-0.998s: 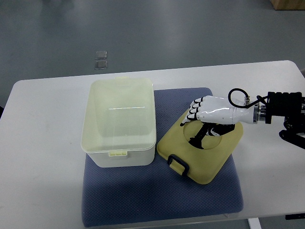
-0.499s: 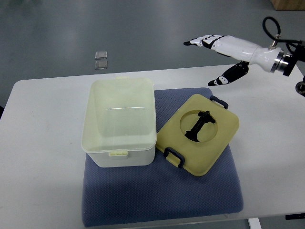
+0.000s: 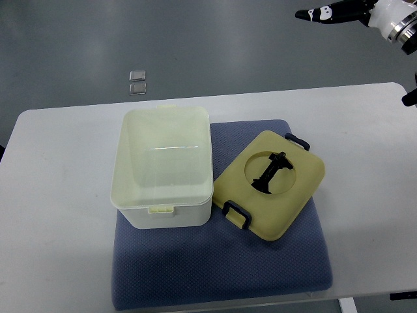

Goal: Open white storage box with right hand

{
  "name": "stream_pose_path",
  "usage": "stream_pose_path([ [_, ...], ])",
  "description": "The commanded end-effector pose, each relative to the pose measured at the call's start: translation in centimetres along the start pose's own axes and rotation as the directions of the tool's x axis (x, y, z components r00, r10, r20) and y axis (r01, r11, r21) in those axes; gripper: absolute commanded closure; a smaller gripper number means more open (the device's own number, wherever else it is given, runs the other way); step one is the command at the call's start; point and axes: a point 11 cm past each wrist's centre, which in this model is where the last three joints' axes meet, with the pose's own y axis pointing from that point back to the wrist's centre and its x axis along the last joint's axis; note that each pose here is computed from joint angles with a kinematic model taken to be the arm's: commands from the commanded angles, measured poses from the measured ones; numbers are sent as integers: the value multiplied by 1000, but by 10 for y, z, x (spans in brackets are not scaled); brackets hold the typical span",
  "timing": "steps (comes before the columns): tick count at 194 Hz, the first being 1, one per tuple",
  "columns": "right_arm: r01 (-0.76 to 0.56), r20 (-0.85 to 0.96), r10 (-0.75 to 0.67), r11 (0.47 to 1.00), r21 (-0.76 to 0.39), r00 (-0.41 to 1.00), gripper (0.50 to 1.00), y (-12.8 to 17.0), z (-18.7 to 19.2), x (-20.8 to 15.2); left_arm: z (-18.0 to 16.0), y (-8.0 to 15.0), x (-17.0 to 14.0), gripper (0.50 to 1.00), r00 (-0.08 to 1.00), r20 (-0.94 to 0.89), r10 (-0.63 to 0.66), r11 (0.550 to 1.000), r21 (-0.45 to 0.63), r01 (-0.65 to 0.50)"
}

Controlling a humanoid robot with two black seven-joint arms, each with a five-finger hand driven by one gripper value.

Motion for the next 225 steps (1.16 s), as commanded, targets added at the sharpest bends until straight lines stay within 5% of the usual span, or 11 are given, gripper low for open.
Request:
stream_pose_path([
  [1,-104,251,120,992,-76,961,558,-2,21,8,0,0,0,500,1000,-1,0,1000,0,0],
  [37,-201,612,287,957,-207,737,558,8,72,7,0,0,0,500,1000,-1,0,1000,0,0],
  [70,-217,748,355,935,-281,561,558,21,110,-10,-1,0,0,500,1000,-2,2,1000,2,-2],
  [225,-192,883,298,951,-243,362,558,54,161,-46,-2,0,0,500,1000,-1,2,1000,6,-2],
])
